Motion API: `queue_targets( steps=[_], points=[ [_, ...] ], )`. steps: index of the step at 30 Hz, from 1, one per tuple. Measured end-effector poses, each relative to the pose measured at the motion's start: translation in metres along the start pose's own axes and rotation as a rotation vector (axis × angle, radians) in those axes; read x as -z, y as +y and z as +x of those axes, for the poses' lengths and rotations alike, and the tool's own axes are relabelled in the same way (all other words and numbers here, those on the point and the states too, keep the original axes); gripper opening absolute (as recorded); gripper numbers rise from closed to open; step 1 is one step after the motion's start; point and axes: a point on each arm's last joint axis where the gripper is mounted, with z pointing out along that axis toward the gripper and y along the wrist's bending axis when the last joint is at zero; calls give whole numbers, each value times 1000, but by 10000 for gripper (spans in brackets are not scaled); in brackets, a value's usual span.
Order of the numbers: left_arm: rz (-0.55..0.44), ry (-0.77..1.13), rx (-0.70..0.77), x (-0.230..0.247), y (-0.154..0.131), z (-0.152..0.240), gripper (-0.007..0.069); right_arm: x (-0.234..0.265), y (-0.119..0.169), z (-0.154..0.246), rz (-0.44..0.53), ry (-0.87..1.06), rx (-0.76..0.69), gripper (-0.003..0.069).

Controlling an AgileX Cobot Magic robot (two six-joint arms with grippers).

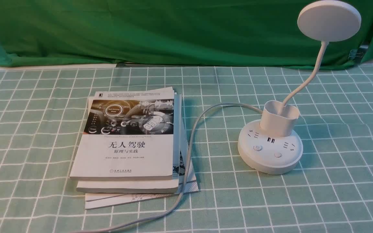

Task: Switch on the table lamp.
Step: 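Press the button on the base of the white desk lamp with the right gripper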

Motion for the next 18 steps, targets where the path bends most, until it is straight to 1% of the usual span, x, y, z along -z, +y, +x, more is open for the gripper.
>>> queue_targets(
  steps=[18],
  points=[
    [0,0,0,0,0,0,21,0,0,0,0,0,0,239]
  ],
)
